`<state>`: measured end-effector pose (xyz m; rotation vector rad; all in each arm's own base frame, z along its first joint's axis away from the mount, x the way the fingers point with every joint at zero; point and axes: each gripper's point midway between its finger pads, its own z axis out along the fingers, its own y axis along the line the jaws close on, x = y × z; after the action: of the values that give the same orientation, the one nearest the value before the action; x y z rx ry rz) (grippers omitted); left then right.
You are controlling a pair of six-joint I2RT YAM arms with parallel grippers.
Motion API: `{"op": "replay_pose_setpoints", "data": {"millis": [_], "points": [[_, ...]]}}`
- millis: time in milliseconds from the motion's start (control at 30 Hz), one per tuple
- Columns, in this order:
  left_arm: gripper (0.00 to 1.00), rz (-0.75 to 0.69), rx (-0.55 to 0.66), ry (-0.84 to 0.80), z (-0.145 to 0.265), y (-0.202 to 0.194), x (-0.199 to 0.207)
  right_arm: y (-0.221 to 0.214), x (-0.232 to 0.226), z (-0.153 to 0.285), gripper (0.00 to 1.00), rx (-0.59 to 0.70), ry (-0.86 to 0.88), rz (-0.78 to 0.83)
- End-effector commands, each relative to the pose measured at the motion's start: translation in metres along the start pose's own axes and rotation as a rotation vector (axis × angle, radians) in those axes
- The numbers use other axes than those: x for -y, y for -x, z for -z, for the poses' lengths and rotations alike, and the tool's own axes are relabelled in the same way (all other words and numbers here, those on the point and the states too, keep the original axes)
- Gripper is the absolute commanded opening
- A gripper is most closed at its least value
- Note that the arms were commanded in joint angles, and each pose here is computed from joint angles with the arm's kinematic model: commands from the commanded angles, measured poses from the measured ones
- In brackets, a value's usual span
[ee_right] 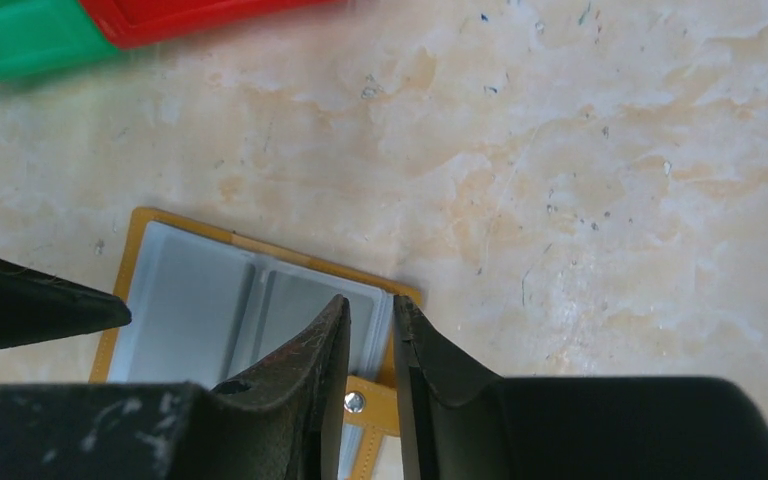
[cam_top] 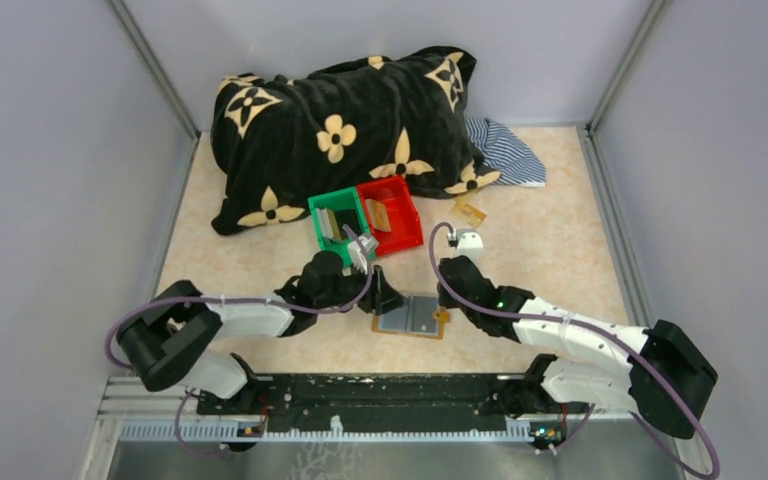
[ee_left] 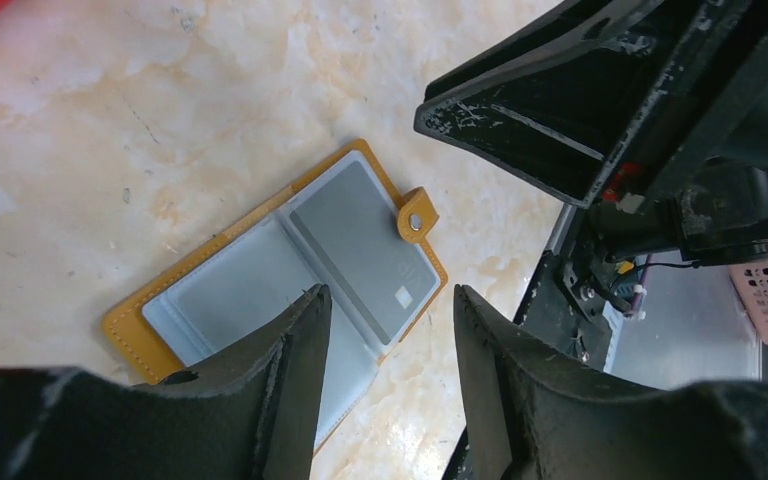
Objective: Take the credit cards out of the card holder
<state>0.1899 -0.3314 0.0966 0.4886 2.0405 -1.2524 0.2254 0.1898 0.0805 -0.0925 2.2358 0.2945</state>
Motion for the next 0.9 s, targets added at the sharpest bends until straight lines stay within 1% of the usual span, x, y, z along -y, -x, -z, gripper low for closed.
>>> {"op": "replay_pose_setpoints", "data": {"millis": [0, 133, 233, 467, 500, 633, 867], "points": [[0.54, 0.012, -0.007, -0.056, -0.017, 0.004, 0.013, -0.016, -0.003, -0.001, 0.23, -0.035, 0.016, -0.036], [0.54, 0.046, -0.07, -0.015, -0.025, -0.016, 0.0, -0.027, -0.004, 0.001, 0.22, -0.06, 0.038, -0.03], [0.54, 0.056, -0.115, 0.021, -0.03, -0.029, -0.009, -0.029, -0.01, 0.005, 0.22, -0.067, 0.063, 0.002], [0.52, 0.117, -0.174, 0.08, -0.03, -0.054, -0.027, -0.021, -0.051, 0.016, 0.22, -0.046, 0.15, 0.07], [0.52, 0.124, -0.176, 0.08, -0.029, -0.056, -0.028, -0.023, -0.055, 0.016, 0.2, -0.055, 0.157, 0.067], [0.51, 0.139, -0.185, 0.097, -0.025, -0.062, -0.032, -0.041, -0.062, 0.007, 0.08, -0.108, 0.18, 0.059], [0.51, 0.137, -0.186, 0.113, -0.023, -0.064, -0.035, -0.066, -0.056, 0.0, 0.01, -0.172, 0.156, 0.054]]}}
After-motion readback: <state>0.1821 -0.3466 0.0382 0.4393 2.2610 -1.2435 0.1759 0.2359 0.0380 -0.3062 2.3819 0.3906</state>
